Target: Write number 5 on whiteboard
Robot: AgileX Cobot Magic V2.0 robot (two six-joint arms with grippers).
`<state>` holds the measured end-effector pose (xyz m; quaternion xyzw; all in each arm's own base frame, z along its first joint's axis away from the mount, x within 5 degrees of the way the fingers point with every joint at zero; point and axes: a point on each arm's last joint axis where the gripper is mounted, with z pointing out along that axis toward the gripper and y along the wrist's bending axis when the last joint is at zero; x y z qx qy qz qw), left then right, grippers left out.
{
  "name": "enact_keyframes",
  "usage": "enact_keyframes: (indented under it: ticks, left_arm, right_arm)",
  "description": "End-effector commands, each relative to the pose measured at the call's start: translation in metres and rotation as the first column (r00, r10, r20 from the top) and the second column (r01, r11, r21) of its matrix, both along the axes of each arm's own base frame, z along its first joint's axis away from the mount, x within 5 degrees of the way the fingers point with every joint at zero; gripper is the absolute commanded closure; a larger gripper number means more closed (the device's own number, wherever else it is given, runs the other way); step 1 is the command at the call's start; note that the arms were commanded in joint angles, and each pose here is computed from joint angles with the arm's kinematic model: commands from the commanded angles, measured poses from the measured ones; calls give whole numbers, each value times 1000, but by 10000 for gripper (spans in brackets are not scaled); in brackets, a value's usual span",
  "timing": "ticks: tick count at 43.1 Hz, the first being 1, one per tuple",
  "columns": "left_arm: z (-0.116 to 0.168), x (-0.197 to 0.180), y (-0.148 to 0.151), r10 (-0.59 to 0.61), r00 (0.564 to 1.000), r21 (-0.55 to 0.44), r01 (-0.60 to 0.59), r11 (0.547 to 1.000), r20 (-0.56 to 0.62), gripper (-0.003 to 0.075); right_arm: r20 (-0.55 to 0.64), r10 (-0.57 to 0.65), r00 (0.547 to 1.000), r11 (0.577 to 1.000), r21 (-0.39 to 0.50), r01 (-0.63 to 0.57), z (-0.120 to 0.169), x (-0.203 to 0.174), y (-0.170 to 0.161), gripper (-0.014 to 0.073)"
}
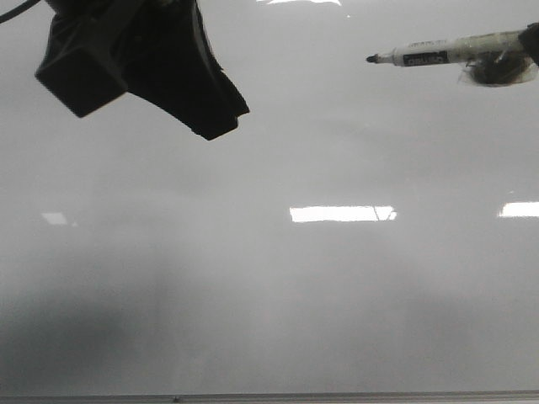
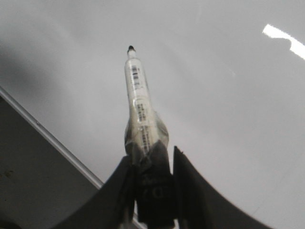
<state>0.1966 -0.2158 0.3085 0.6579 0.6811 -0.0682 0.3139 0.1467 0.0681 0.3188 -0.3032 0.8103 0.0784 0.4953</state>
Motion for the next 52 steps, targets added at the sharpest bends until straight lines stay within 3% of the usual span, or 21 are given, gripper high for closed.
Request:
enact_keyframes:
  ticks: [1, 6, 15, 23, 39, 52]
  left_arm:
    - [25, -3, -1, 14, 998, -99, -8, 995, 61, 741]
    - [25, -3, -1, 14, 998, -99, -8, 995, 61, 741]
    - [25, -3, -1, 14, 998, -98, -8, 995, 60, 741]
    - [24, -3, -1, 11, 999, -91, -7, 996, 53, 741]
    - [24, -3, -1, 11, 999, -91, -7, 996, 53, 741]
    - [24, -3, -1, 11, 999, -91, -7, 996, 53, 741]
  right_arm:
    - [129, -45, 991, 997, 73, 36, 21, 5, -1, 661]
    - [158, -54, 986, 996, 85, 41, 36, 19, 3, 661]
    - [173, -61, 983, 995, 90, 46, 66, 77, 24, 661]
    - [152, -91, 984, 992, 105, 75, 71, 117, 33, 660]
    - [61, -105, 993, 991, 85, 100, 52, 144, 37, 657]
    - [-105, -20, 994, 1000, 14, 22, 6, 136, 59, 657]
